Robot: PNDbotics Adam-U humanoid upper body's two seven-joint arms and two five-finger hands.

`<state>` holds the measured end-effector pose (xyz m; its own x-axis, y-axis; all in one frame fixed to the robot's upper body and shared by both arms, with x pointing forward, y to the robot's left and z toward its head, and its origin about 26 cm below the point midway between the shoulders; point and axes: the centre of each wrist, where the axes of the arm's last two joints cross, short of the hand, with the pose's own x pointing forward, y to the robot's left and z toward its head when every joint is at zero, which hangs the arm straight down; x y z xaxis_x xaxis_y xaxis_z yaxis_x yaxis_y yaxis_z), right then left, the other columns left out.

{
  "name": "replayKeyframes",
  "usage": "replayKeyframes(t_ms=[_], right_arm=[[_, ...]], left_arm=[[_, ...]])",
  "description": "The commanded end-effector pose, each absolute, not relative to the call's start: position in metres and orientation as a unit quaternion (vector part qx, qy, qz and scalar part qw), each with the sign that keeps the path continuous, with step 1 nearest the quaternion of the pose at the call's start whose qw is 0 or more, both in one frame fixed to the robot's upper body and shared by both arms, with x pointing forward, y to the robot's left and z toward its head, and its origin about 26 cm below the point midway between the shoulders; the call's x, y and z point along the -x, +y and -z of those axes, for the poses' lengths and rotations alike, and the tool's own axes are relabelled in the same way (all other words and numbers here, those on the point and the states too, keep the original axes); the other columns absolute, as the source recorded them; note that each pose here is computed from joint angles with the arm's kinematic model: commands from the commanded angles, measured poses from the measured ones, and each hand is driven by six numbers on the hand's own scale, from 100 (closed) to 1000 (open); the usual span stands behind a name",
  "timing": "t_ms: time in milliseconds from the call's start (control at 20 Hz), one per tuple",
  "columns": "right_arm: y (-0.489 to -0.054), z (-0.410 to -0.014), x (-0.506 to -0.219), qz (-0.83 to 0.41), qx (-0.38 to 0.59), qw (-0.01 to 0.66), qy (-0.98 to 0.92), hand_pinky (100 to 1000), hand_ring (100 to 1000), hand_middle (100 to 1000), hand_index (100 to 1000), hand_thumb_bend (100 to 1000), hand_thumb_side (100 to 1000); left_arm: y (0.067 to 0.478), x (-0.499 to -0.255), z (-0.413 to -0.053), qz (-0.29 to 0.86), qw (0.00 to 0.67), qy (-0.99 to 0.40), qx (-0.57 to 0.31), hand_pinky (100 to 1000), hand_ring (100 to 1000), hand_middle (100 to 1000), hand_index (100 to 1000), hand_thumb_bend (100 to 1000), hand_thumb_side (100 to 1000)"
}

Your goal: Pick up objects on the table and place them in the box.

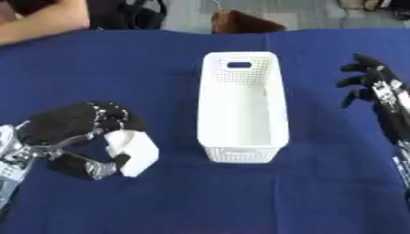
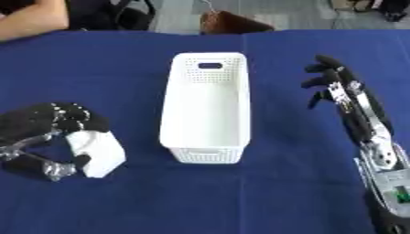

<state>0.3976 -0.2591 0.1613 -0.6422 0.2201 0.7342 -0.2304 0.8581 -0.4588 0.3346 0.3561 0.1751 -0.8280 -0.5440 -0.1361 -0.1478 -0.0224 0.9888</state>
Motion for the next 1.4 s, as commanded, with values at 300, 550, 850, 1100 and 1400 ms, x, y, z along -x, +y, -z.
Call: replayKeyframes(t_ms=[300, 550, 850, 1100, 1400], right_arm=[[-0.256, -0.176, -0.398, -0.268, -0.004, 0.403, -0.875, 412, 669, 758, 932, 100, 855], [-0.255, -0.177, -0.398, -0.269, -0.005, 0.401, -0.876, 412, 669, 759, 932, 100, 858], [-0.255, -0.179, -0.398, -0.268, -0.006, 0.399, -0.877, 413, 669, 759, 932, 100, 859], [-0.255, -0.179, -0.398, -0.268, -0.006, 0.399, -0.877, 413, 669, 759, 932, 100, 860], [-0.255, -0.180, -0.399, -0.268, -0.006, 0.398, -0.878, 413, 669, 759, 933, 100, 860]], left_arm=[[0.346, -0.341, -0.172, 0.656, 0.125, -0.699, -0.256, 280, 292, 487, 663, 197, 663], [0.344, -0.346, -0.162, 0.638, 0.128, -0.717, -0.251, 100, 100, 320, 483, 161, 575], [0.345, -0.349, -0.158, 0.600, 0.128, -0.747, -0.257, 100, 100, 100, 238, 100, 114], [0.345, -0.350, -0.151, 0.553, 0.124, -0.783, -0.257, 100, 100, 100, 100, 100, 123], [0.346, -0.352, -0.146, 0.540, 0.126, -0.795, -0.244, 100, 100, 100, 100, 100, 295]])
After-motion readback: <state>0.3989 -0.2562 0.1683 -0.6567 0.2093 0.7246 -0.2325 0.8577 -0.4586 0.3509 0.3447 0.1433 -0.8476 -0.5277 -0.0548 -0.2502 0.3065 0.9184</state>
